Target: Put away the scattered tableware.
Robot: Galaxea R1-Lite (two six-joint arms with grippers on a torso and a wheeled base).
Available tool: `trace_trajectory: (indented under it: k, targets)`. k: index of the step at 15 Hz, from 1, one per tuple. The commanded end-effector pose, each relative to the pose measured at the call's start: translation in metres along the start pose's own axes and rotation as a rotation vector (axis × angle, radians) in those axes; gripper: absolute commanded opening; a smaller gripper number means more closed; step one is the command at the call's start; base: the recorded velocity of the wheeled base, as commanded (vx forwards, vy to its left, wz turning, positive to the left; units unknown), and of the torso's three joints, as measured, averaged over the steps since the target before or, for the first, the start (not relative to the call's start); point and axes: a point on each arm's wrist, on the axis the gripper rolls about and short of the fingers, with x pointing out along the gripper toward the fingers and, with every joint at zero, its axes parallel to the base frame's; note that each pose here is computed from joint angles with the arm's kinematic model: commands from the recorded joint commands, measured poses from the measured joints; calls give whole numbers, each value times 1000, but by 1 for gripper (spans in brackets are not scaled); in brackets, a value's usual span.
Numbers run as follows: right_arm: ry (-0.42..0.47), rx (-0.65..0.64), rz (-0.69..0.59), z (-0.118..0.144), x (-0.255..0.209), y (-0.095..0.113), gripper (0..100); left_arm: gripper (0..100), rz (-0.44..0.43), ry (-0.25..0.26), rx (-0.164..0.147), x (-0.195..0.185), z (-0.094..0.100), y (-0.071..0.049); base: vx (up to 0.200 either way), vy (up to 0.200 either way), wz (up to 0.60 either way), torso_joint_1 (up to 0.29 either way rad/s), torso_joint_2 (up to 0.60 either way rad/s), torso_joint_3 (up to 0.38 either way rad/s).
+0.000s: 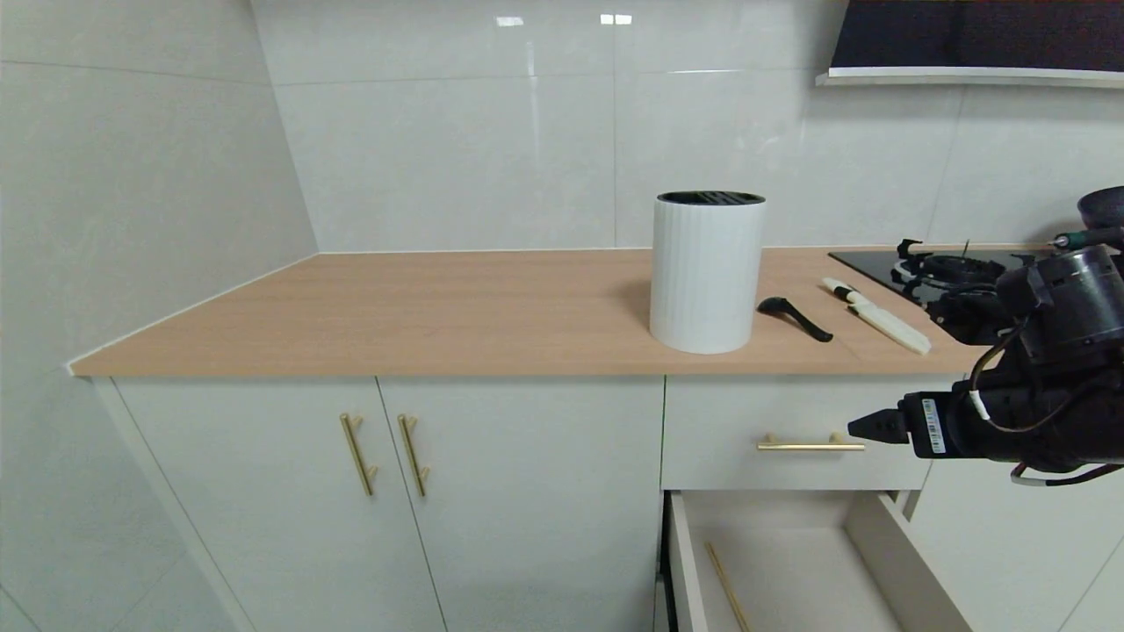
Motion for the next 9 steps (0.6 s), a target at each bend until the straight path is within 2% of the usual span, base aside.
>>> trace_trajectory:
  k: [1, 6, 9]
  targets:
    - [4, -1, -1, 0, 1, 0, 100, 100, 1, -1, 1, 0, 0, 0, 0, 0, 0, 188, -471, -290]
    - [-8, -1, 1, -1, 1, 0, 100, 100, -1, -1, -1, 0, 0, 0, 0, 0, 0, 212, -486, -283]
    - [-32, -29, -15, 1, 2, -7, 100, 100, 1, -1, 1, 0, 0, 0, 0, 0, 0, 87, -189, -103]
